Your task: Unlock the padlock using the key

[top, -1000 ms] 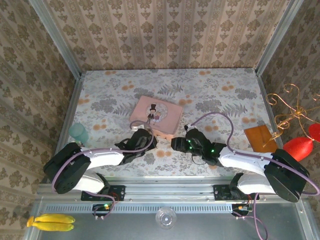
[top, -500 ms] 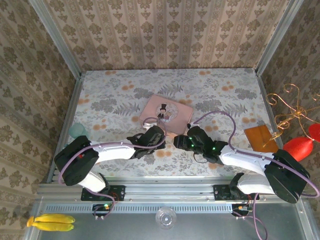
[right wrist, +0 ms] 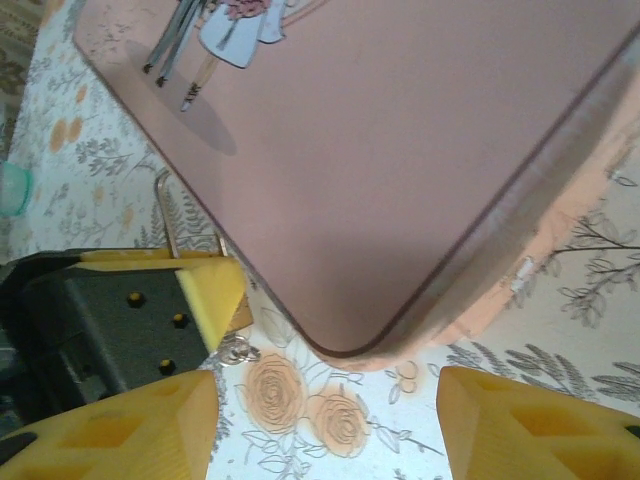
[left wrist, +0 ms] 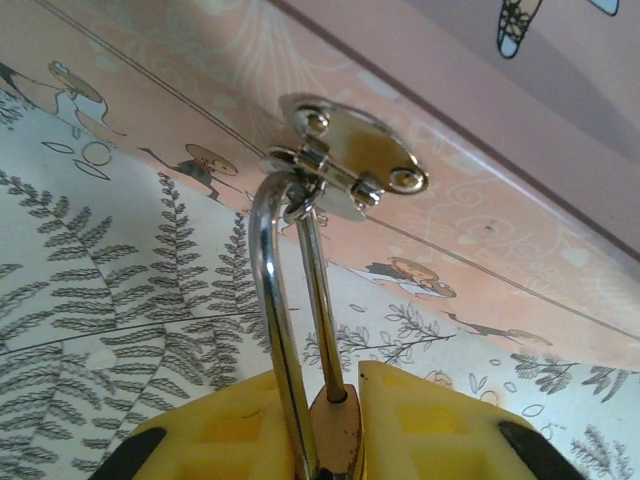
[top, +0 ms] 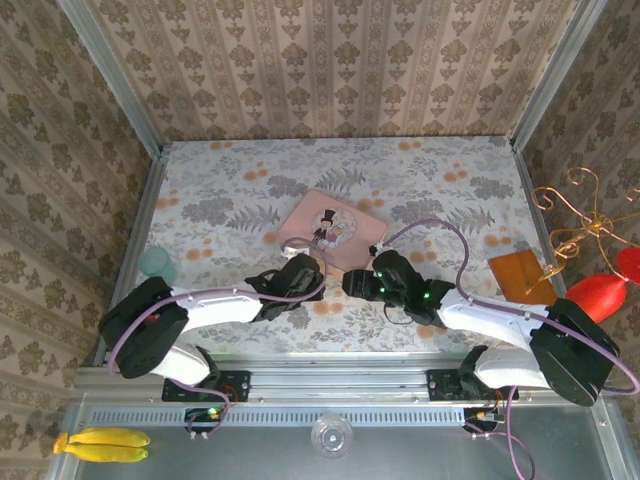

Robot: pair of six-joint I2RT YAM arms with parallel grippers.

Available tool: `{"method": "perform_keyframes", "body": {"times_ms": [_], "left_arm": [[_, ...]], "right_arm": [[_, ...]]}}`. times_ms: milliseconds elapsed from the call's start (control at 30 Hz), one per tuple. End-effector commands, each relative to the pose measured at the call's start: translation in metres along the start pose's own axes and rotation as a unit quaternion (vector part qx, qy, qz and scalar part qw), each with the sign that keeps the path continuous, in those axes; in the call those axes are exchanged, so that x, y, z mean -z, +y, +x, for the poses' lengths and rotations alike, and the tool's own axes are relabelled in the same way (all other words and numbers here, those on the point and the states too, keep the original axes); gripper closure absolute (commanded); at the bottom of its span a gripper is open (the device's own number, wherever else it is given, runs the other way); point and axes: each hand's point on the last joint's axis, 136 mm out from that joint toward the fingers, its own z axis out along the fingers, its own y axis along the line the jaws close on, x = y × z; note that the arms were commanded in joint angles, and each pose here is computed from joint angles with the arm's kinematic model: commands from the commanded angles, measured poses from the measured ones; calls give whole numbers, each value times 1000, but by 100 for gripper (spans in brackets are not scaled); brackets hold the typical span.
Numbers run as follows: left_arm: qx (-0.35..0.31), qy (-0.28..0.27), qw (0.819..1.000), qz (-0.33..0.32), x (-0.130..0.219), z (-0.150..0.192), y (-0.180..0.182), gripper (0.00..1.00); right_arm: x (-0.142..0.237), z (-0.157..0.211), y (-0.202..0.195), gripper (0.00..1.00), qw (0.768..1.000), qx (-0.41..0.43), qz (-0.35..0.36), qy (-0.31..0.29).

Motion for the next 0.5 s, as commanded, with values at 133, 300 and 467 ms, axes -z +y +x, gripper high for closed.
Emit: {"method": "perform_keyframes", "body": {"times_ms": [133, 300, 467], "left_arm": [[-39, -14, 999, -10, 11, -3, 15, 69], [-35, -24, 999, -4, 19, -5, 22, 65], [-26, -62, 998, 7, 38, -15, 35, 63]], "right_arm": [[0, -3, 27, 42, 999, 14, -30, 9], [2, -1, 41, 43, 999, 24, -40, 14], [1, 6, 55, 45, 998, 39, -43, 23]]}}
